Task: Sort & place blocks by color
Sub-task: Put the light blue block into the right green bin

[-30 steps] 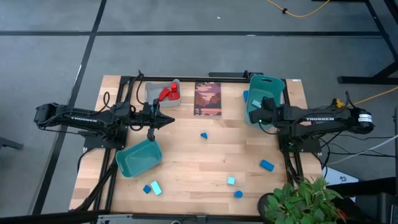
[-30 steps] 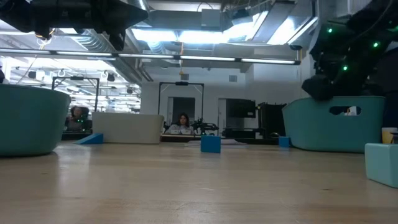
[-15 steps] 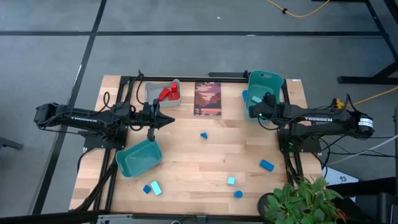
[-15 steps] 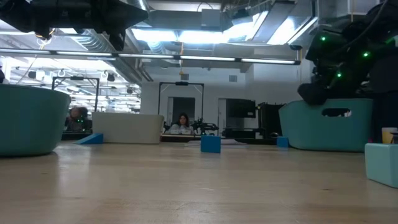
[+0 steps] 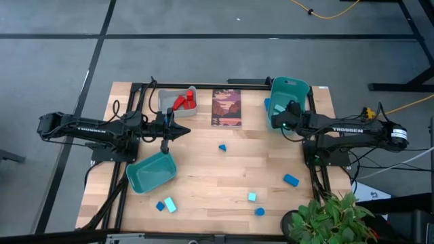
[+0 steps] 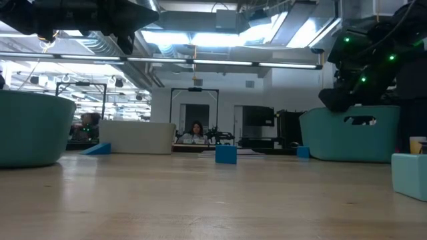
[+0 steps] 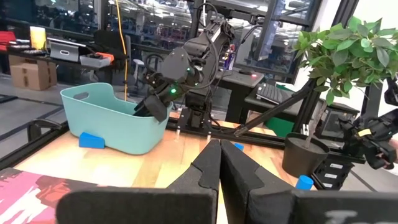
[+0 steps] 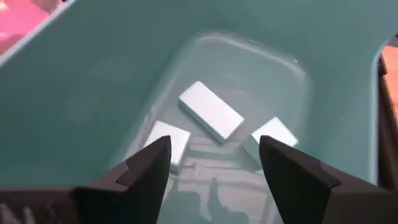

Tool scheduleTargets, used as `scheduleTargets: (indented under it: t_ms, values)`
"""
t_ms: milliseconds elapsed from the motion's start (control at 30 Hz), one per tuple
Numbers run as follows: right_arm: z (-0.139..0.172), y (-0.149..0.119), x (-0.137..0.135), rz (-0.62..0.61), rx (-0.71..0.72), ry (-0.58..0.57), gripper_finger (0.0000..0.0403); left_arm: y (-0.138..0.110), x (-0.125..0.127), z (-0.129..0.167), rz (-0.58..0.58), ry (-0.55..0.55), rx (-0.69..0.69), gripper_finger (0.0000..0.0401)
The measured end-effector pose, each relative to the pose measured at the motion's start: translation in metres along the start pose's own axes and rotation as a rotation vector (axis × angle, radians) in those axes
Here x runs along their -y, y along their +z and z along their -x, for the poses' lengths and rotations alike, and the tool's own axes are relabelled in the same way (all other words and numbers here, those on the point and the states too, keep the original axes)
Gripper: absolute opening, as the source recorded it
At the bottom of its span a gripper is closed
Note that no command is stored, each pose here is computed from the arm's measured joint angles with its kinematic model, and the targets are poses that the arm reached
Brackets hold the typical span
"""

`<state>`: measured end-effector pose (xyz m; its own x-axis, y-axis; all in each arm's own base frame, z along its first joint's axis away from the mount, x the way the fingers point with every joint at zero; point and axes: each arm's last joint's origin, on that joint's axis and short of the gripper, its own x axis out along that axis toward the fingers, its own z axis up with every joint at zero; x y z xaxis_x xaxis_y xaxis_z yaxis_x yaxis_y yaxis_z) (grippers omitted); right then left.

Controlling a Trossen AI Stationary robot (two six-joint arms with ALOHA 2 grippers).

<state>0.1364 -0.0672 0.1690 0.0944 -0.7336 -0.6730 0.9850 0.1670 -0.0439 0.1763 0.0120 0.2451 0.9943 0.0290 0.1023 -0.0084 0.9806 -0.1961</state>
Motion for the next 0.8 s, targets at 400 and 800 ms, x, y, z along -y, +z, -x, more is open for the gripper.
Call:
scheduleTargets:
  t_ms: [400,800]
  values:
    - [0.043,0.035,0.0,0.112,0.151,0.166,0.0249,0.0,0.0,0.0,0.006,0.0,0.0,0.0]
    - [0.09,0.015,-0.016,0.236,0.316,0.787,0.0249,-0.001,0.0,0.0,0.006,0.002,-0.009,0.0]
